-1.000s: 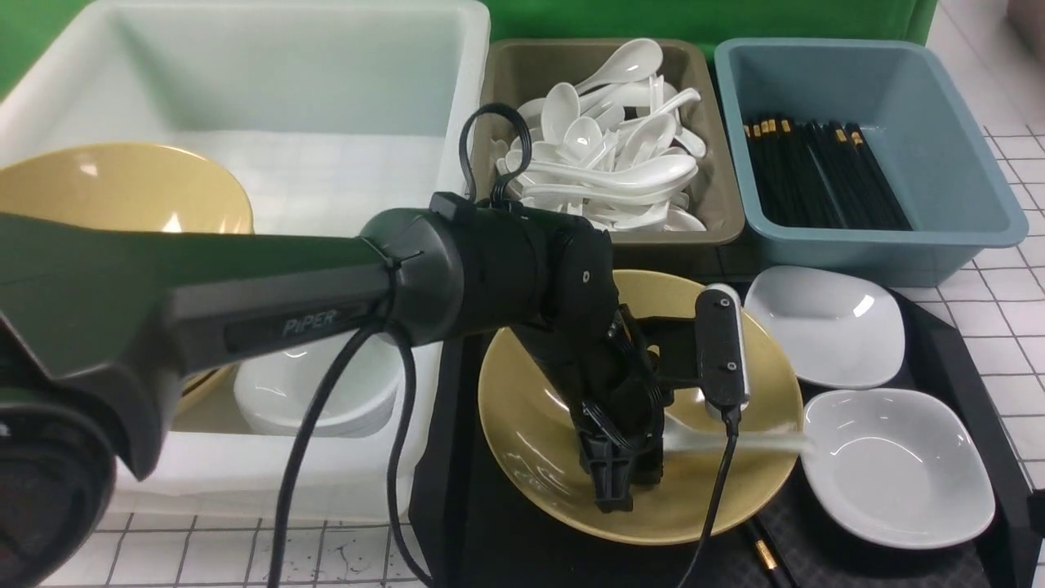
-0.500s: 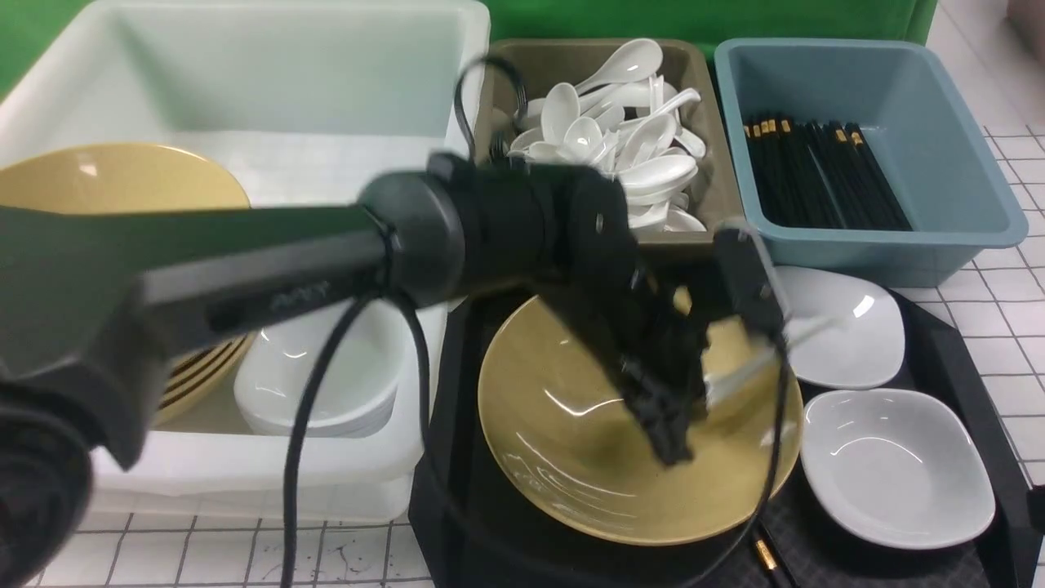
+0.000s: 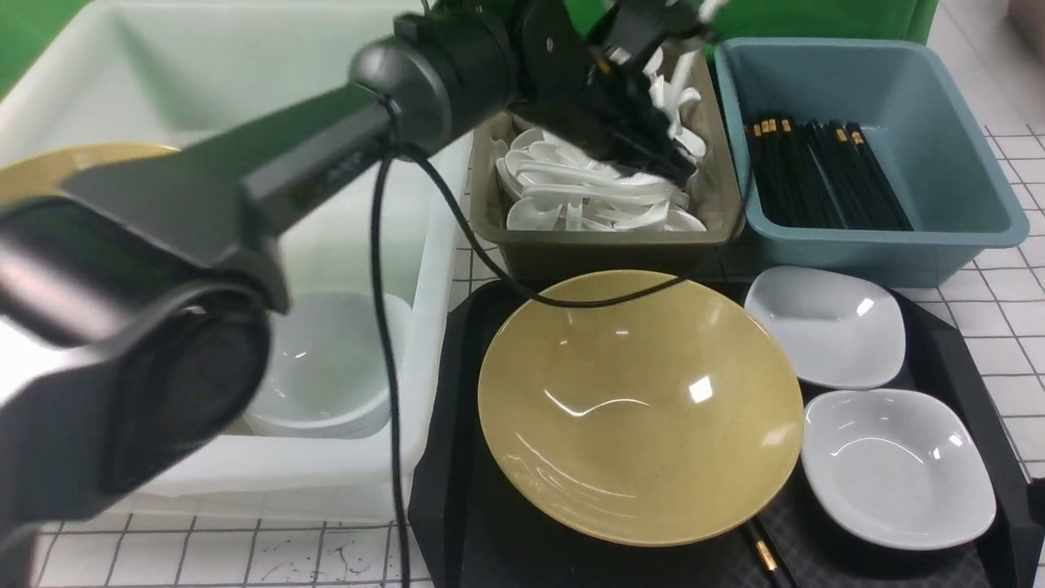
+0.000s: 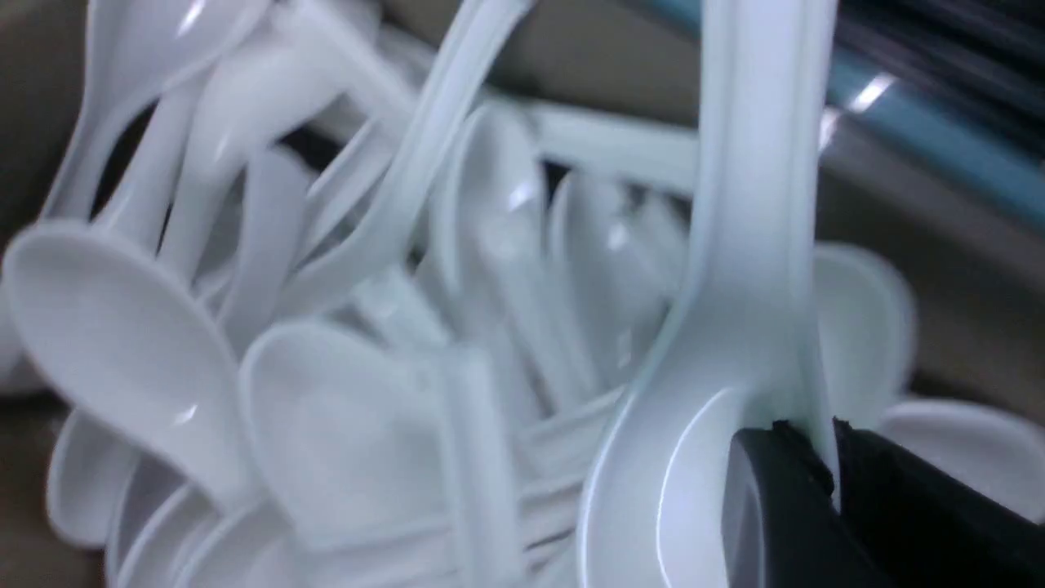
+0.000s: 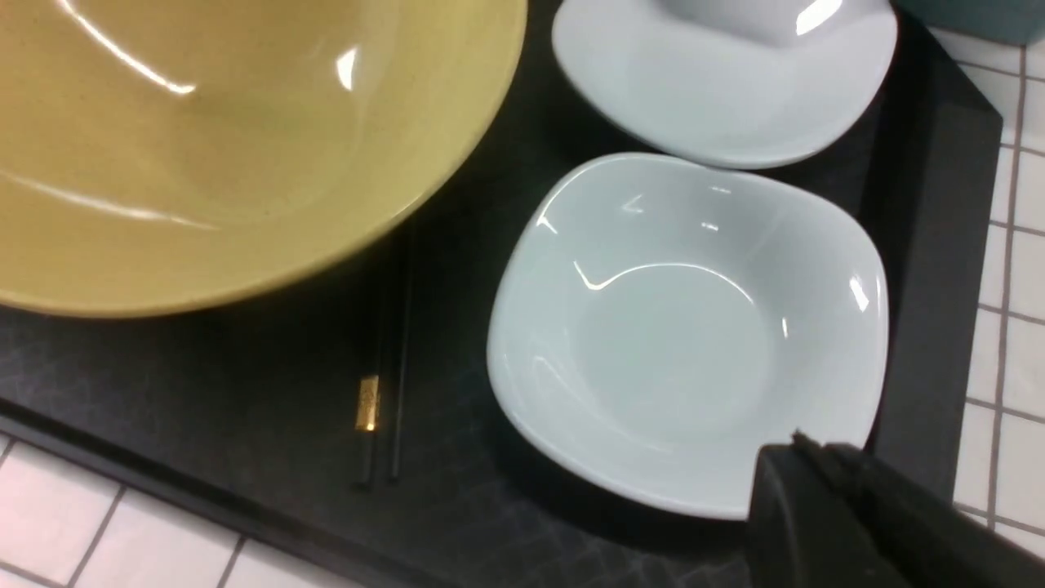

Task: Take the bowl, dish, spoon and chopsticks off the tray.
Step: Use the left arm to put the soup spoon into the small storage box in the middle, then use the left arm to grab the yellow noodle bowl on the left

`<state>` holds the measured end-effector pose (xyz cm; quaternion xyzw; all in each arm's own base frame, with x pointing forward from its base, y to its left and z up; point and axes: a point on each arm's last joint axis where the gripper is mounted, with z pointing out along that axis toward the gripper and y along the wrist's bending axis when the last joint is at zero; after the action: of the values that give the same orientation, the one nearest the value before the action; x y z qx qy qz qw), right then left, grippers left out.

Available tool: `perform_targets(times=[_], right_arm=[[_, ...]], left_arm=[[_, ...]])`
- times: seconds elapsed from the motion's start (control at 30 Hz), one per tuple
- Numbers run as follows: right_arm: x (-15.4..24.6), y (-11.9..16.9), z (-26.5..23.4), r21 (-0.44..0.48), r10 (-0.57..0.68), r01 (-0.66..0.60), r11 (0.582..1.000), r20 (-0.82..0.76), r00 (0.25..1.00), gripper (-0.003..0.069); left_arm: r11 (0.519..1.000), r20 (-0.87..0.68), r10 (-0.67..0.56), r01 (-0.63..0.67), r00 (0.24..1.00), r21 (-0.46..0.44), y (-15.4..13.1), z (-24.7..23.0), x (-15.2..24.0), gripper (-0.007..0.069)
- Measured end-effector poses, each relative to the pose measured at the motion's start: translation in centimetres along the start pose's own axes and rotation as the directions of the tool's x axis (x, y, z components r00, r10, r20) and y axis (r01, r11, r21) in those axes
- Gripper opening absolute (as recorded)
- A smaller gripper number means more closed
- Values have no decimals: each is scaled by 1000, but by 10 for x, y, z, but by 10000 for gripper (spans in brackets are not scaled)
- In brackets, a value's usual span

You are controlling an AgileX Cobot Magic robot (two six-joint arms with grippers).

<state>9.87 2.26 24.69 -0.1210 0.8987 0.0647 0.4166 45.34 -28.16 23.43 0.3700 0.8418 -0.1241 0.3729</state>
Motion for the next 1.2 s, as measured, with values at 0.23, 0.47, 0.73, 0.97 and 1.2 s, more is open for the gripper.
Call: perform_targets(times=[0.23, 0.47, 0.73, 0.97, 1.2], right_arm=[[0, 0, 0, -2, 3, -3, 1000, 1, 1000, 47], [0, 0, 0, -3, 5, -5, 1000, 1, 1000, 47], [1, 1, 0, -10, 11, -11, 1000, -5, 1000, 47], [1, 1, 0, -15, 18, -18, 1000, -4, 1000, 48], [0, 2, 0, -17, 20, -20, 1000, -3, 1000, 48]], left_arm=[[999, -232, -46, 39, 972, -35, 11, -17, -1, 288], [1000, -307, -4, -5, 952, -28, -21, -93, -26, 544], [1000, -440, 21, -13, 898, 22, -62, -113, 5, 556], [1000, -577, 15, -17, 817, 3, -59, -66, 42, 554], [994, -611, 96, -48, 786, 95, -64, -39, 58, 364]])
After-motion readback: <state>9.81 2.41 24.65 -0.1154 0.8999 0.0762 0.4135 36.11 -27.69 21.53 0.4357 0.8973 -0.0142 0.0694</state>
